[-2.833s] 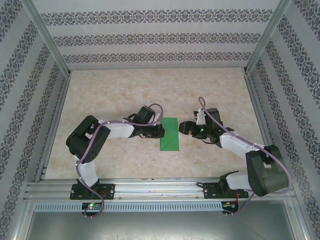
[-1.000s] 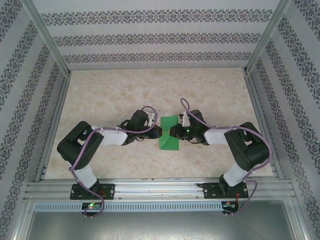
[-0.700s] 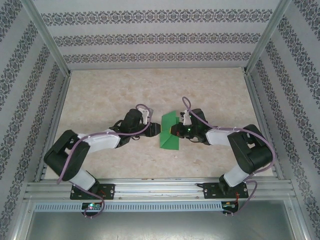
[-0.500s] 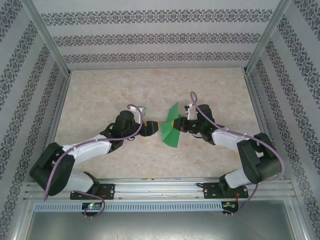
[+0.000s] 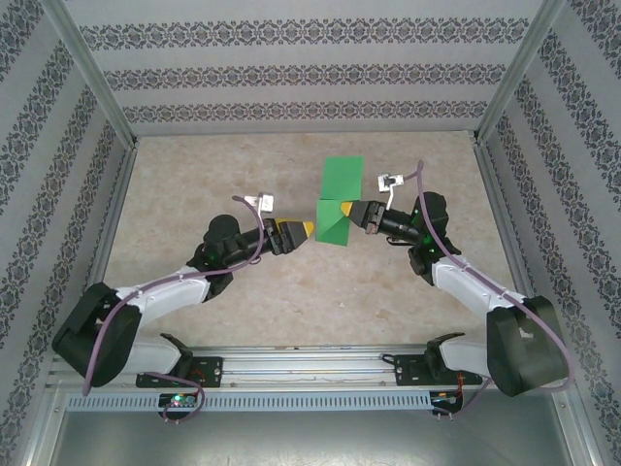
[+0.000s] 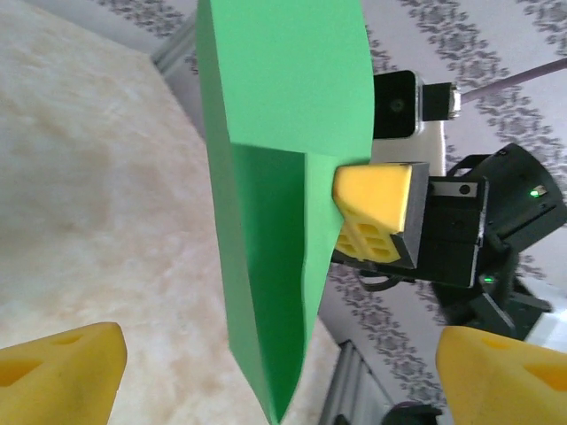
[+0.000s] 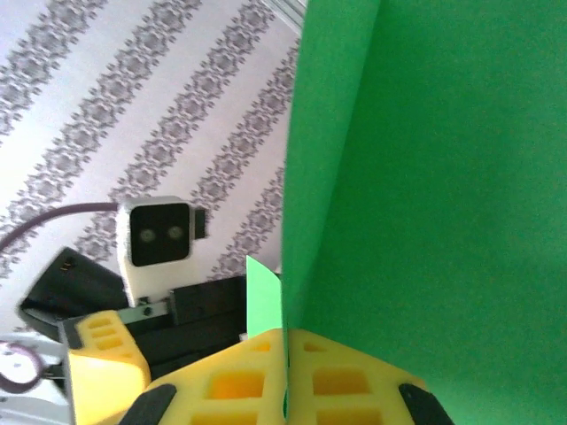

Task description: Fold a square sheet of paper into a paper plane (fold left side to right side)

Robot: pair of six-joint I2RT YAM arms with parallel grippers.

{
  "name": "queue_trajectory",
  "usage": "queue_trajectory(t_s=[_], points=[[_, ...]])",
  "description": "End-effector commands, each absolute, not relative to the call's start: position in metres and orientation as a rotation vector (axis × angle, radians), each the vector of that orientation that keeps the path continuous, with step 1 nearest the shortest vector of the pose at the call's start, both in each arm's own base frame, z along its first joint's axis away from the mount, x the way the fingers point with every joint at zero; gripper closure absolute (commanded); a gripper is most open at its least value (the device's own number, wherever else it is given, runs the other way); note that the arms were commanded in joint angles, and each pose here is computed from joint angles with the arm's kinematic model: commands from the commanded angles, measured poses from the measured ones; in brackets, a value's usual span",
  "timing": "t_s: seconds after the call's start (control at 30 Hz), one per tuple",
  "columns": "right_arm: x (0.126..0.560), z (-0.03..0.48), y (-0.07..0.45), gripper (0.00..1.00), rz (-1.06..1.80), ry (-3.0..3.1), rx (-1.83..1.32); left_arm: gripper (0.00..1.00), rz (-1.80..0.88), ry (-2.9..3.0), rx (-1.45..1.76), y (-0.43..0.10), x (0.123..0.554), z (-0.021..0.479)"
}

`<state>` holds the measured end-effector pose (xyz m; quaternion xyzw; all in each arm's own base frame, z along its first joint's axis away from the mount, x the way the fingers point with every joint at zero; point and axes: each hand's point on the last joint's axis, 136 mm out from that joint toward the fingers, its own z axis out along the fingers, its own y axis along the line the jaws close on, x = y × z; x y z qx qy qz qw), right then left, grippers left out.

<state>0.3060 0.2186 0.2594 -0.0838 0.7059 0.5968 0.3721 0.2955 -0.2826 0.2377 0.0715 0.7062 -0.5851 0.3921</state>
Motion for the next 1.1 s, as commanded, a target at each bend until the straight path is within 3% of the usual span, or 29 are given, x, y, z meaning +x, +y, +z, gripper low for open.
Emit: queue_trajectory(t_s=[0.0,0.37,0.83,1.0,1.07], points=[[0.297,0.293,0.226,1.00,1.599,1.686,-0.301,0.10,-1.630,1.639,0.252,-0.291,0.290,0.277],[0.294,0.291,0.243,1.00,1.652,1.691,-0.341,0.22,-1.691,1.641,0.257,-0.302,0.295,0.278],[0.291,0.288,0.245,1.00,1.669,1.699,-0.351,0.66,-1.658,1.663,0.225,-0.301,0.301,0.271],[0.291,0.287,0.244,0.92,1.665,1.698,-0.349,0.81,-1.647,1.676,0.214,-0.300,0.302,0.269],[0.292,0.287,0.241,0.84,1.658,1.699,-0.342,0.85,-1.636,1.682,0.215,-0.299,0.302,0.269]])
